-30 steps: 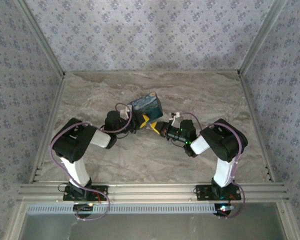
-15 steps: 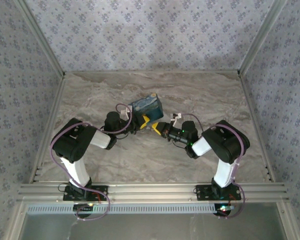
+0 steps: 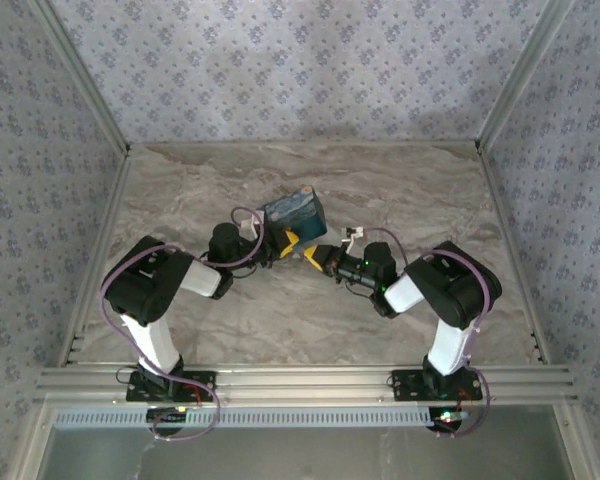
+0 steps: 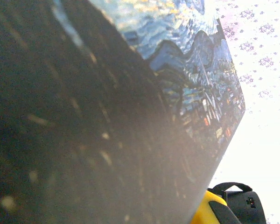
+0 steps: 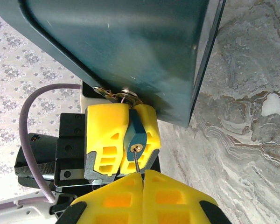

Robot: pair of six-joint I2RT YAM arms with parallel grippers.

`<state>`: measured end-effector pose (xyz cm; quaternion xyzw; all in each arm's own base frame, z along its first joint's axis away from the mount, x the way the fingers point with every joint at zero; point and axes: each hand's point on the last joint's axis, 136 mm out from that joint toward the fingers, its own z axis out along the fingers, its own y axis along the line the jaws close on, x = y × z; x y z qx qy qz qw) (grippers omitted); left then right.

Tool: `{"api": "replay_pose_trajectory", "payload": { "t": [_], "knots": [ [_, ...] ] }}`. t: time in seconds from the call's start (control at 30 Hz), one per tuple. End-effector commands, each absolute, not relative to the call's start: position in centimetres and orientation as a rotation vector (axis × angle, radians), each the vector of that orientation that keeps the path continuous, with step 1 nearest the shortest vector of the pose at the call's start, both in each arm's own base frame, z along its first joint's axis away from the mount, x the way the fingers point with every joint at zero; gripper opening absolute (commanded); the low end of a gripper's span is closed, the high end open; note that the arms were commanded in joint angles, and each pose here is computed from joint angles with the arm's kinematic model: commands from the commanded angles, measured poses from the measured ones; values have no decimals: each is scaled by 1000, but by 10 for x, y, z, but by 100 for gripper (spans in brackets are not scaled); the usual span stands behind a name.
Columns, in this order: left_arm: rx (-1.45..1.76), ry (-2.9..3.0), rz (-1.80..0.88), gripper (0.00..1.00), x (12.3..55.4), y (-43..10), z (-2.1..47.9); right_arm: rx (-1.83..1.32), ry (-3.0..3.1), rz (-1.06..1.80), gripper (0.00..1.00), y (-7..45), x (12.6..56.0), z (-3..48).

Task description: Unlock the padlock with the key

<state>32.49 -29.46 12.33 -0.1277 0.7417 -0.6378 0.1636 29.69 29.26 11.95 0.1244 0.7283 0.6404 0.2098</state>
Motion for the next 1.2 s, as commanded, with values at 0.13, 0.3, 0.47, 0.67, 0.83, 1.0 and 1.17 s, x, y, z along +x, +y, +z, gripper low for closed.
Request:
{"api": "replay_pose_trajectory", "payload": {
  "t": [0.13, 0.3, 0.47, 0.67, 0.83, 1.0, 1.17],
  "knots": [
    [-296, 2059, -1872, 0, 323, -297, 141, 268, 2032, 1747, 0, 303, 299, 131],
    [-294, 2063, -1875, 0, 322, -297, 140, 274, 2028, 1738, 0, 303, 301, 130],
    [-289, 2069, -1878, 0, 320, -297, 140, 248, 2027, 1716, 0, 307, 303, 134],
    [-276, 2068, -1888, 0, 318, -297, 142, 153, 2092, 1572, 0, 311, 302, 129],
    [-265, 2073, -1891, 0, 314, -297, 142, 101, 2086, 1483, 0, 312, 306, 140],
    [-261, 2064, -1894, 0, 314, -296, 144, -6, 2099, 1396, 0, 317, 305, 142],
    [-247, 2057, -1901, 0, 311, -296, 147, 29, 2086, 1471, 0, 317, 306, 143]
  ]
}}
